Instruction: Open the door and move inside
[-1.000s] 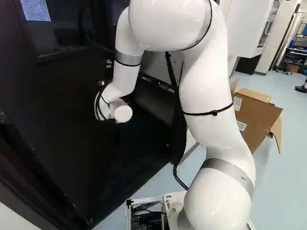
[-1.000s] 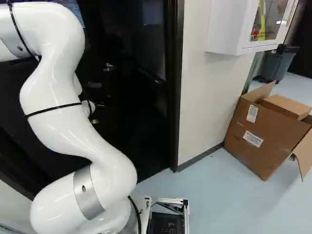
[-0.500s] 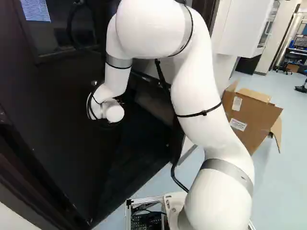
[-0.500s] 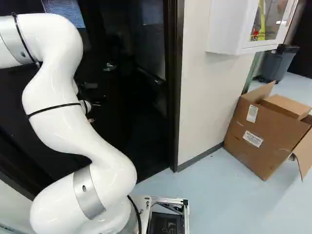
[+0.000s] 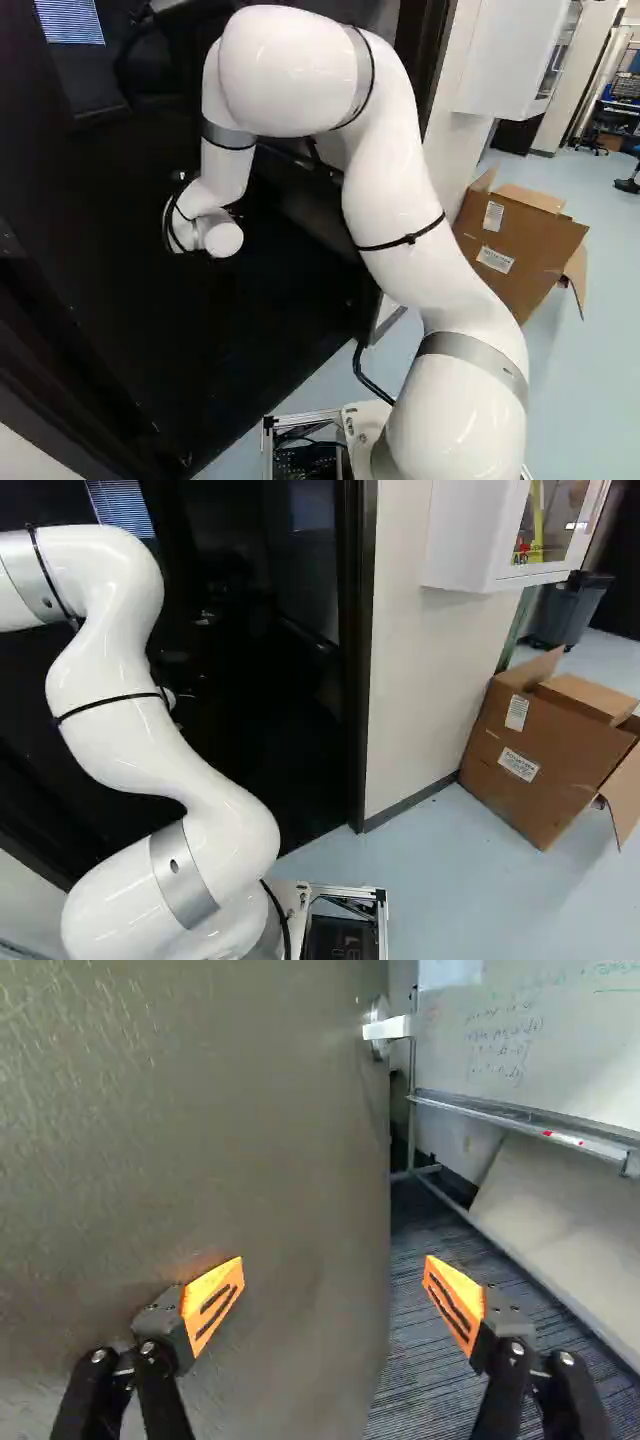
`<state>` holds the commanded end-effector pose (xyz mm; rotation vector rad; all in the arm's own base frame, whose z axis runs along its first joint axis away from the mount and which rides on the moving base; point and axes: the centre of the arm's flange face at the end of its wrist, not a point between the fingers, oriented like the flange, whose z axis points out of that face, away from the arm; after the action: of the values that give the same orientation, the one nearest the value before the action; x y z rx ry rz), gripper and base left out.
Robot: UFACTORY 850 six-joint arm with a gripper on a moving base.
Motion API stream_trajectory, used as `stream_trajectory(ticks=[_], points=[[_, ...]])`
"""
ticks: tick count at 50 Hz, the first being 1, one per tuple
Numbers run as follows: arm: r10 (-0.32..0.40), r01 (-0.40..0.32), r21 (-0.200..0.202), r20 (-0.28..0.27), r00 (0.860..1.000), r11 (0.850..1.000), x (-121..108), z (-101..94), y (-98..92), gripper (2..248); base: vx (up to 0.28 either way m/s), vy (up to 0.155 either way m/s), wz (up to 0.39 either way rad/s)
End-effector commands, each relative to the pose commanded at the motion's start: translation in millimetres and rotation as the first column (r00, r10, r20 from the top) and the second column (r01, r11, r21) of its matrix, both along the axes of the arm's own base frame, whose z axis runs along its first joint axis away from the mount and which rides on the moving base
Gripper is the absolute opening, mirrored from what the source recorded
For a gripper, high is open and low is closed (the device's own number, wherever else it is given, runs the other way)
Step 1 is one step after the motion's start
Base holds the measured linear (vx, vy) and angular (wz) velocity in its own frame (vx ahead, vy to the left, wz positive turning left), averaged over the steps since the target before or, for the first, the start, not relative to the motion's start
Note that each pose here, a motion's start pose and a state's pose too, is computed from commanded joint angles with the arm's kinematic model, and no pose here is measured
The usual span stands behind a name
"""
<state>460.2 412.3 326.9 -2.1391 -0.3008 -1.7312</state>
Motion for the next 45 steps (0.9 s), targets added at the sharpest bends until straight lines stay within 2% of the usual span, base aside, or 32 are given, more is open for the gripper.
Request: stream_trajectory(ticks=[8,18,33,45], points=[[0.023,-0.023,0.004,0.01,1.0,1.0,0,-1.5,14.3,247,0.0,0.0,0.0],[0.088,-0.088,0.001,0.041,0.995,0.996,-4,-1.5,34.4,247,0.0,0.0,0.0],[0.19,-0.19,-0.005,0.099,0.977,0.982,-12,-1.1,65.3,247,0.0,-0.001,-0.004],[0.239,-0.24,-0.003,0.127,0.963,0.971,-15,-3.1,88.4,247,0.0,0.001,0.003]])
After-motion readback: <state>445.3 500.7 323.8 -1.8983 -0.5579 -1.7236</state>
